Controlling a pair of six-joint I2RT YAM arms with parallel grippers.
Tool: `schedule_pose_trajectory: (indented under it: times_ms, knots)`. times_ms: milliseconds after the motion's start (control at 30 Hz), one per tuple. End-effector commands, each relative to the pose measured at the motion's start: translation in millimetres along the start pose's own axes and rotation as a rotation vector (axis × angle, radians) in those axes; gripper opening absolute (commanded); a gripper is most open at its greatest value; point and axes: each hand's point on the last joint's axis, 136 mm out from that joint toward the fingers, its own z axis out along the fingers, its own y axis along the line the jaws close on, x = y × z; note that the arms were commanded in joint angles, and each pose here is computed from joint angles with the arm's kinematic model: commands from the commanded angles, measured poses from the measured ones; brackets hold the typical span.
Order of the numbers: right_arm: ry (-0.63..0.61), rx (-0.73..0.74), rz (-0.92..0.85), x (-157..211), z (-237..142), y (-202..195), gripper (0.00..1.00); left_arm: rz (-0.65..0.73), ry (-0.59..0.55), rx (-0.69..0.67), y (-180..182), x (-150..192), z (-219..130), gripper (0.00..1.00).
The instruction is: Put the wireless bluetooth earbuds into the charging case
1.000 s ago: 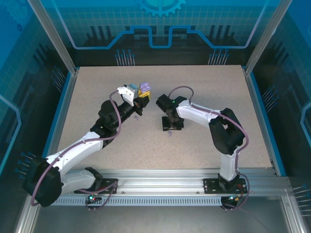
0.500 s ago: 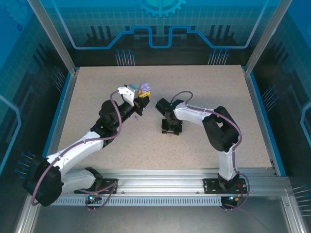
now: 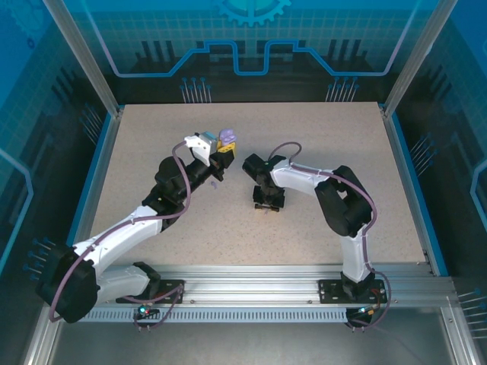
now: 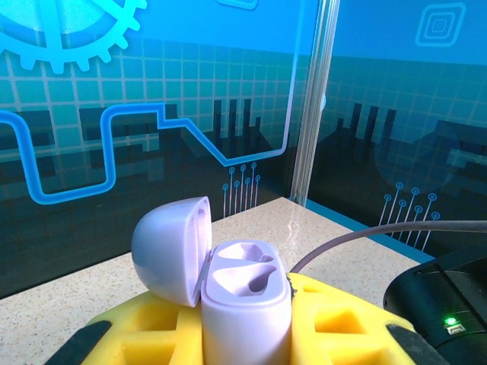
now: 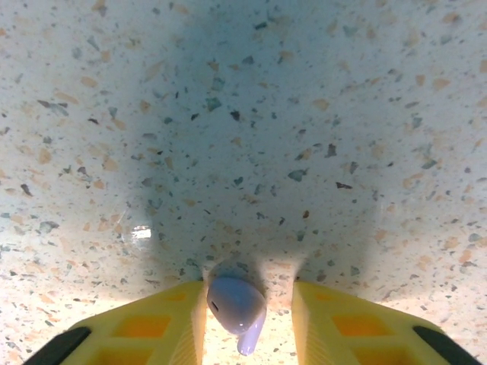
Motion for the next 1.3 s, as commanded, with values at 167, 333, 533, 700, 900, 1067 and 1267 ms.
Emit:
schedule_pose_trajectory:
  times_ms: [167,333,533,700,900,1067,1267]
  knots:
    - [-0.009,0.039,0.004,-4.4,14.2,-1.1,0.23,-0.009,-0.036,0.015,-0.3,-8.1,0.6,0.0]
    - [-0.031,0.026,-0.01,-4.6,10.0,-2.1,0.15,-0.011,-0.037,0.018,-0.9,-8.3,0.6,0.0]
    - [-0.136,0.011,-0.04,-12.5,-17.8,-11.1,0.1,-0.009,-0.028,0.027,-2.2,-5.8,0.5,0.0]
    - [-0.297,-0.028,-0.064,-25.8,-71.7,-22.2,0.1,0.007,-0.025,0.047,-5.9,-3.5,-0.7,0.0]
    - [-0.576,-0.129,-0.139,-52.0,-180.5,-29.5,0.11,0.037,-0.046,0.136,-20.6,-3.5,-1.9,0.0]
    - [-0.882,-0.244,-0.272,-67.7,-300.4,-26.4,0.12,0.051,-0.045,0.253,-40.3,-2.3,0.8,0.0]
    - [-1.12,-0.412,-0.47,-60.1,-384.7,-3.9,0.11,0.072,-0.069,0.361,-64.6,-8.7,10.6,0.0]
